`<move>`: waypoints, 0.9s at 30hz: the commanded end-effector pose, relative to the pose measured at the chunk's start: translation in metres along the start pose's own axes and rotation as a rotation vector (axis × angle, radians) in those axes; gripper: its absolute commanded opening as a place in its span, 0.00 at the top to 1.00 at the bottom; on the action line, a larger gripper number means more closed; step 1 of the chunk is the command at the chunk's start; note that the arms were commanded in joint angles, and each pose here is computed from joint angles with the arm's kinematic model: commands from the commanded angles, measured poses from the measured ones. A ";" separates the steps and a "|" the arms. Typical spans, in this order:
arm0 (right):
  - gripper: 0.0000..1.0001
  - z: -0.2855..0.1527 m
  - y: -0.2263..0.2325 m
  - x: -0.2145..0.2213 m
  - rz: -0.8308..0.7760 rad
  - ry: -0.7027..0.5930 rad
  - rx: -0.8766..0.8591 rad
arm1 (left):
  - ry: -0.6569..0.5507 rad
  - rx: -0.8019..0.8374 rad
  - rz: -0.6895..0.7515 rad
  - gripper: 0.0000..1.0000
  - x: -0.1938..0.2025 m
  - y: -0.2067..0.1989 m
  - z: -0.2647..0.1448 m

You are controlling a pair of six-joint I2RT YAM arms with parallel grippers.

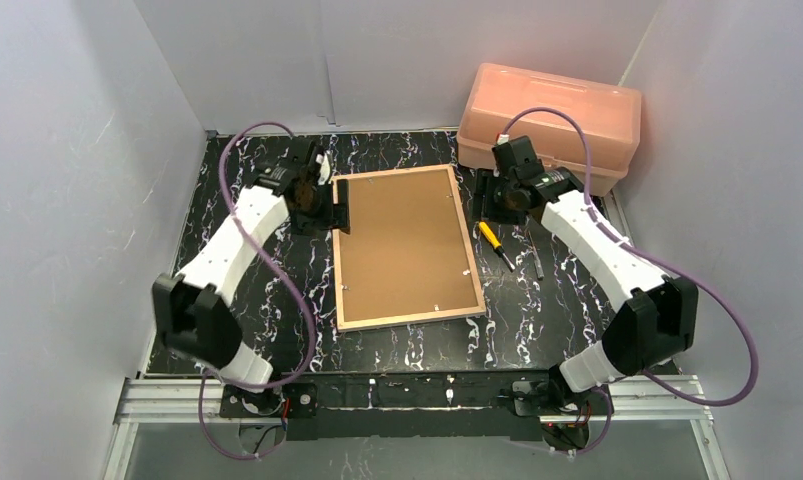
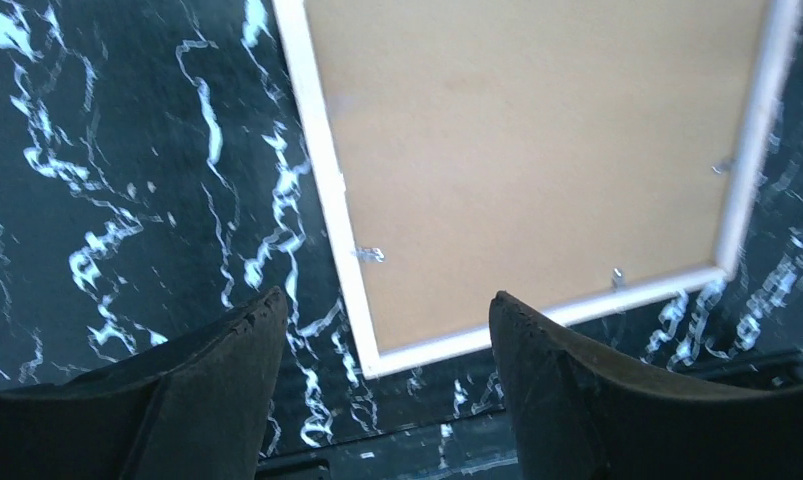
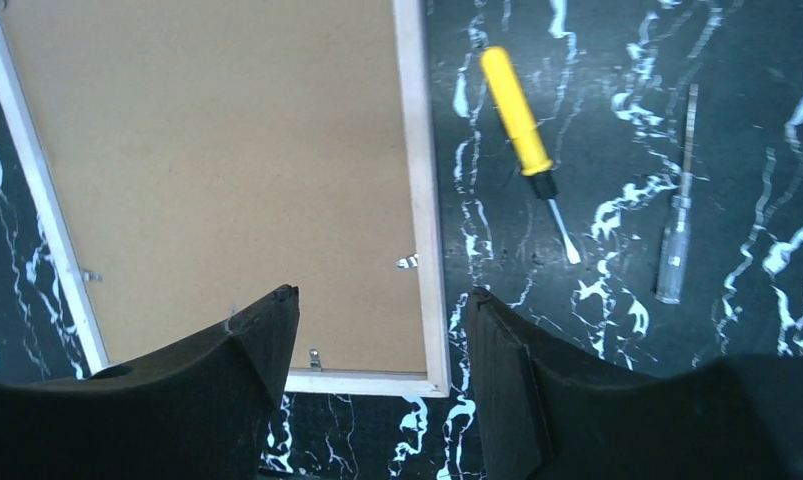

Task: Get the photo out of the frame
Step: Turn over the photo frame at the center of the board.

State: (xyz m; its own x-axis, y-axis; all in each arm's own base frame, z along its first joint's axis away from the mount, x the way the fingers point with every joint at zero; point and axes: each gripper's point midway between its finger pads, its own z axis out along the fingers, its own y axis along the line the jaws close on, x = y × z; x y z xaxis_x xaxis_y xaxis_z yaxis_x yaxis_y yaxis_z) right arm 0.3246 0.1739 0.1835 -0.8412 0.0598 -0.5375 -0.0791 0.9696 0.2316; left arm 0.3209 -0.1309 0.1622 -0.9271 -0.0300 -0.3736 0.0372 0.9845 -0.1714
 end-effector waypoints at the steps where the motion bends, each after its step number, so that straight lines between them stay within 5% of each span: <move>1: 0.28 -0.023 -0.027 -0.013 0.086 -0.125 0.120 | -0.092 0.017 -0.067 0.25 0.021 0.000 -0.038; 8: 0.25 -0.028 -0.043 -0.017 0.123 -0.259 0.156 | -0.222 0.040 -0.151 0.02 0.040 0.010 -0.078; 15: 0.09 -0.001 -0.048 -0.002 0.053 -0.184 0.156 | -0.161 -0.122 -0.255 0.01 0.061 0.041 -0.052; 27: 0.26 0.066 -0.086 0.009 -0.014 -0.037 0.240 | -0.089 0.132 -0.118 0.02 0.072 0.002 -0.041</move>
State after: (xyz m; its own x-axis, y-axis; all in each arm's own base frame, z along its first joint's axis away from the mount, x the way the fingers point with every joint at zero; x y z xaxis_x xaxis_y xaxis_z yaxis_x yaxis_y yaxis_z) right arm 0.3452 0.1059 0.1088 -0.8293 0.0995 -0.5499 0.0931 0.9949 0.0396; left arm 0.2449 -0.1066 0.1576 -0.8897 -0.2189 -0.4006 -0.1275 0.9618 -0.2424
